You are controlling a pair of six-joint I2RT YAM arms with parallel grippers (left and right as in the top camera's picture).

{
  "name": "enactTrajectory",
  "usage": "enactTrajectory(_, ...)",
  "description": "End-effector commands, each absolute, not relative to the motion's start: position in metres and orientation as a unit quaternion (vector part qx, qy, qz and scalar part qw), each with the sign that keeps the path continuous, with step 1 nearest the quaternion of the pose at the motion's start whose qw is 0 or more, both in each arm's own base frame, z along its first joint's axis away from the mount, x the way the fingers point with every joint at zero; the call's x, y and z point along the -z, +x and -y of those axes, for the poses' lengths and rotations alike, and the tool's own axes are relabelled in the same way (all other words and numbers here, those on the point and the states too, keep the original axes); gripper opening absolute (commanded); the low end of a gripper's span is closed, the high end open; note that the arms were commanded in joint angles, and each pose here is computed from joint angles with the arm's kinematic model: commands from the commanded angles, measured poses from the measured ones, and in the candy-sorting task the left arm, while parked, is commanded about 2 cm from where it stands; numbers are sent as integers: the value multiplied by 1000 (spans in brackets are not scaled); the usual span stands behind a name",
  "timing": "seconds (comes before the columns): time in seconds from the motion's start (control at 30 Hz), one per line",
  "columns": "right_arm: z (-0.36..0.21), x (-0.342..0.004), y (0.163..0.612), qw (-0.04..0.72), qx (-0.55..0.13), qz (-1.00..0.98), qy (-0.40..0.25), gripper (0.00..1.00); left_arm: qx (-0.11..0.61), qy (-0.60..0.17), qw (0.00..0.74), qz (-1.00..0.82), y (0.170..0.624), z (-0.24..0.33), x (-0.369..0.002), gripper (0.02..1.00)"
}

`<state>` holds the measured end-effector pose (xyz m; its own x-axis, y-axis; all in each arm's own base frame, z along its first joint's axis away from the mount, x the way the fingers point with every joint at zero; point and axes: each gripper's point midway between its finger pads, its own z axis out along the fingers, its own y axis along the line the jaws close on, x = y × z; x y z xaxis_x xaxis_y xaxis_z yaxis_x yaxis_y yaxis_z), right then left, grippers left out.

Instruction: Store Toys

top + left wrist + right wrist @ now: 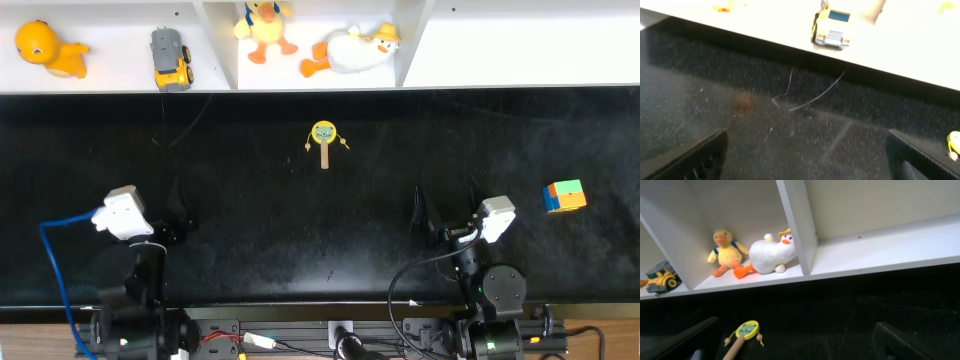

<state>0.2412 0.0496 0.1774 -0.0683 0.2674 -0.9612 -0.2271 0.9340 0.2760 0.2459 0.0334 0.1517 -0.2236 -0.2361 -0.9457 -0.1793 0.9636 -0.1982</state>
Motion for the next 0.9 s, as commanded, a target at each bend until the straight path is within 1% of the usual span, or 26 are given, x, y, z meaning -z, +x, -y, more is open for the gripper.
enactTrajectory(0.03, -49, -173, 242, 682, -180, -709, 18, 998, 35, -108, 637, -762, 248, -27, -147, 998)
enactTrajectory(0.1, -49, -173, 242, 682, -180, -709, 18, 998, 35, -106, 651, -751, 250, -27, -143, 998)
enactTrajectory(0.2, -49, -173, 242, 682, -181, -709, 18, 996, 38, -106, 648, -753, 248, -26, -138, 996)
enactTrajectory(0.3, -49, -173, 242, 682, -180, -709, 18, 1000, 19, -82, 663, -744, 246, -25, -147, 998)
enactTrajectory(0.43, -49, -173, 242, 682, -181, -709, 18, 996, 18, -80, 680, -729, 245, -25, -157, 998)
enactTrajectory(0.9, -49, -173, 242, 682, -180, -709, 18, 996, 18, -79, 681, -727, 245, -25, -158, 998)
